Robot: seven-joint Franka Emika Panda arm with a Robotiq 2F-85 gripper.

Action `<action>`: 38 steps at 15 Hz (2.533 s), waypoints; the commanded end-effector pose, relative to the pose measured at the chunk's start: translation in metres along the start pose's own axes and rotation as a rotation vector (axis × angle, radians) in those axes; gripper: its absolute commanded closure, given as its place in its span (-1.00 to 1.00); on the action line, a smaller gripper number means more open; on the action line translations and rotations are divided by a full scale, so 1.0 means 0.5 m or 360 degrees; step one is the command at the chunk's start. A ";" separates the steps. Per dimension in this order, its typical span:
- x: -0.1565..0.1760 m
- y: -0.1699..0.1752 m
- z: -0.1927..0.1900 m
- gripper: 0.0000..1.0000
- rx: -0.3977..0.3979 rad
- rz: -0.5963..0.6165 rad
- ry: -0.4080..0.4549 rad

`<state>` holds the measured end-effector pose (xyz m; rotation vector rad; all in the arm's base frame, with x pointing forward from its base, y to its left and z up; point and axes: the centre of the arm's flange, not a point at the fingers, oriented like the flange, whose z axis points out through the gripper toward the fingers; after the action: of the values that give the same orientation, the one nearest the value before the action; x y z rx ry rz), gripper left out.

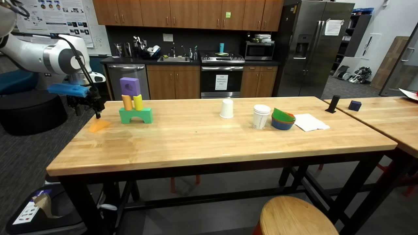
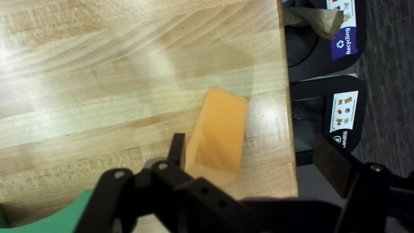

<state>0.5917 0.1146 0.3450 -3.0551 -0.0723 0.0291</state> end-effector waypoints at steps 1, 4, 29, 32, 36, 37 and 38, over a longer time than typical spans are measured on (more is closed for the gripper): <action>0.000 0.000 0.000 -1.00 0.0000 0.0000 0.0000; 0.000 0.000 0.000 -1.00 0.0000 0.0000 0.0000; 0.000 0.000 0.000 -1.00 0.0000 0.0000 0.0000; 0.000 0.000 0.000 -1.00 0.0000 0.0000 0.0000; 0.000 0.000 0.000 -1.00 0.0000 0.0000 0.0000; 0.000 0.000 0.000 -1.00 0.0000 0.0000 0.0000; 0.000 0.000 0.000 -1.00 0.0000 0.0000 0.0000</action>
<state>0.5917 0.1146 0.3450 -3.0551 -0.0724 0.0291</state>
